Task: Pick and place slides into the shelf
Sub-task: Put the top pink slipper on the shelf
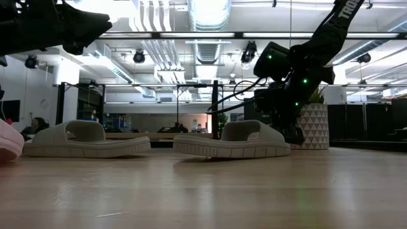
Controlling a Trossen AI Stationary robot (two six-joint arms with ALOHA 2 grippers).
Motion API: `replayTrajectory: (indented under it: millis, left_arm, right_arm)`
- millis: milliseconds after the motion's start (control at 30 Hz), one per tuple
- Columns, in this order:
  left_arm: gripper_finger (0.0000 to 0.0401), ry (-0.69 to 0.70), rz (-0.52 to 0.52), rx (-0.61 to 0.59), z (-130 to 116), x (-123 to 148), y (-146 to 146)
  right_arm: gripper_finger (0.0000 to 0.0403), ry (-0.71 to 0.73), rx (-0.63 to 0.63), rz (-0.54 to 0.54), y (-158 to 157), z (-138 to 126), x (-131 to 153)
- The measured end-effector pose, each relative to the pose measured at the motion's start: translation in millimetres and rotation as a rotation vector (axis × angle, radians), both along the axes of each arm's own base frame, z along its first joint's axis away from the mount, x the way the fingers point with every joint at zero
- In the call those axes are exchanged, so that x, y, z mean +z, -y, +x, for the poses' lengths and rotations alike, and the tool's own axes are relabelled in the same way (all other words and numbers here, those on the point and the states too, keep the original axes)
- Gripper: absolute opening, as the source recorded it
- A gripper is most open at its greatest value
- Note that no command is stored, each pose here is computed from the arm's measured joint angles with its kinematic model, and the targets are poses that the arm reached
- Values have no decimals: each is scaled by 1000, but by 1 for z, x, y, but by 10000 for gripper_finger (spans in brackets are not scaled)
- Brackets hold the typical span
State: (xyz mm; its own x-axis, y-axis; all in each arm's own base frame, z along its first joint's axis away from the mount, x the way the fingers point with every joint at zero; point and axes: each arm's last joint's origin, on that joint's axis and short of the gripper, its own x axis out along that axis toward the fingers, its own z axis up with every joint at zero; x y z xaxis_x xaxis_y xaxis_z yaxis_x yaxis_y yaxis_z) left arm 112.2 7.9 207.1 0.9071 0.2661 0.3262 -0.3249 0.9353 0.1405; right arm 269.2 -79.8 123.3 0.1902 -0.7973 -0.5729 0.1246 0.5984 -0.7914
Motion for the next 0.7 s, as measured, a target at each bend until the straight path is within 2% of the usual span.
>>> replayTrajectory:
  millis: [233, 500, 700]
  left_arm:
    - [178, 0, 0, 0, 0, 0, 0]
    - [178, 2, 0, 0, 0, 0, 0]
    - [178, 2, 0, -1, 0, 0, 0]
  right_arm:
    - [10, 56, -20, -43, -1, -1, 17]
    - [10, 273, -31, -83, -10, 0, 72]
    - [9, 277, -101, -217, -21, -10, 108]
